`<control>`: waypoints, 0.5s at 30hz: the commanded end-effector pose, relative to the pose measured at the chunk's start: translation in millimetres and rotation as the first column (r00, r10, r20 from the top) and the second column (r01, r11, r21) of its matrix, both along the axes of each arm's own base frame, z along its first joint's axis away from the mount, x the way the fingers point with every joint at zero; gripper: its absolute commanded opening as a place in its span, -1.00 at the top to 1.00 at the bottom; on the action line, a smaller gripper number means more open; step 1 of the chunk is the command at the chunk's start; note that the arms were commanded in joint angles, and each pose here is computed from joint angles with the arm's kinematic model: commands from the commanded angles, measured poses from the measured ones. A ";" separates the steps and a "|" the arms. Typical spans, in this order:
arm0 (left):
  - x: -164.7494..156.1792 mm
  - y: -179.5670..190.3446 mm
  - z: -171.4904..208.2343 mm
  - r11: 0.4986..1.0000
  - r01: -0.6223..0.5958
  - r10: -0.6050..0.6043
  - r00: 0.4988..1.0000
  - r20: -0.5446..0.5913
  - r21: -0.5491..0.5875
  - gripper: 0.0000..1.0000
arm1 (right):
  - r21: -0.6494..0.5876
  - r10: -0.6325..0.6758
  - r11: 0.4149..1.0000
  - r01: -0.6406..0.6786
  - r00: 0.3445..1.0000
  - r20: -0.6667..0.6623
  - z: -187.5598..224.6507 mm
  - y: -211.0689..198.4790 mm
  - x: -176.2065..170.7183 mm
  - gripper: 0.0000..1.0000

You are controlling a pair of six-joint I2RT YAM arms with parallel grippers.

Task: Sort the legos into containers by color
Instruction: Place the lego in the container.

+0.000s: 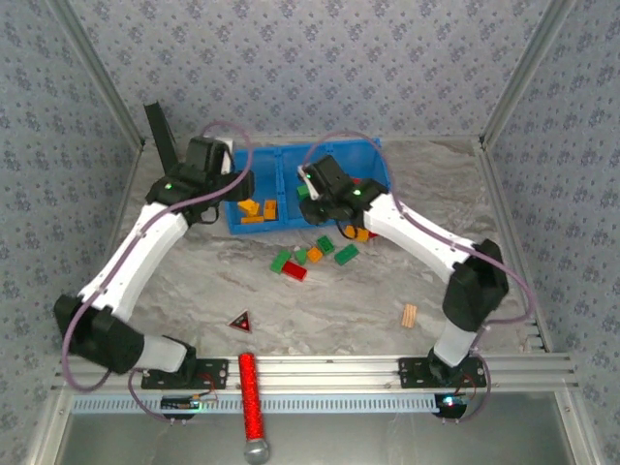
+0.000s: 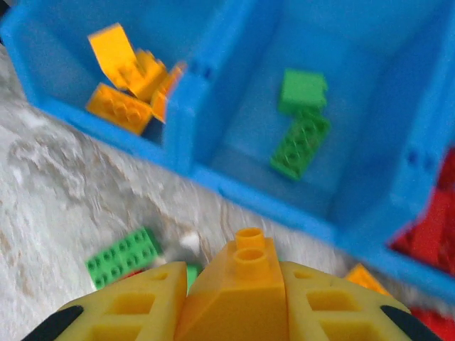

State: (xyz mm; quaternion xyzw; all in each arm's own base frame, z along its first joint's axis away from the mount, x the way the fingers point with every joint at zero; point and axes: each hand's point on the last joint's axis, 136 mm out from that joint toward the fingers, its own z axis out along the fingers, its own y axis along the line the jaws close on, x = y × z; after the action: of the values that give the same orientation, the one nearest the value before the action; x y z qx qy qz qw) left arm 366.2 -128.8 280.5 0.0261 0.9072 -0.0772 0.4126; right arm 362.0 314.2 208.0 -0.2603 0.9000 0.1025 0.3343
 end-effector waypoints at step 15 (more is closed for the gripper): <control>-118.4 44.6 -32.5 0.996 -0.055 0.048 0.992 -0.115 -0.065 -0.44 | -0.146 0.234 0.965 -0.218 0.967 0.100 -46.3 120.6 76.4 0.43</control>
State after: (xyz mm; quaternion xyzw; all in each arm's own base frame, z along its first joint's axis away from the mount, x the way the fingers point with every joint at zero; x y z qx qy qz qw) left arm 264.3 -89.1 251.1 0.0005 0.9231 -0.0875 0.3746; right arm 433.1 436.0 180.7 -0.3666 0.8481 0.0929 0.3711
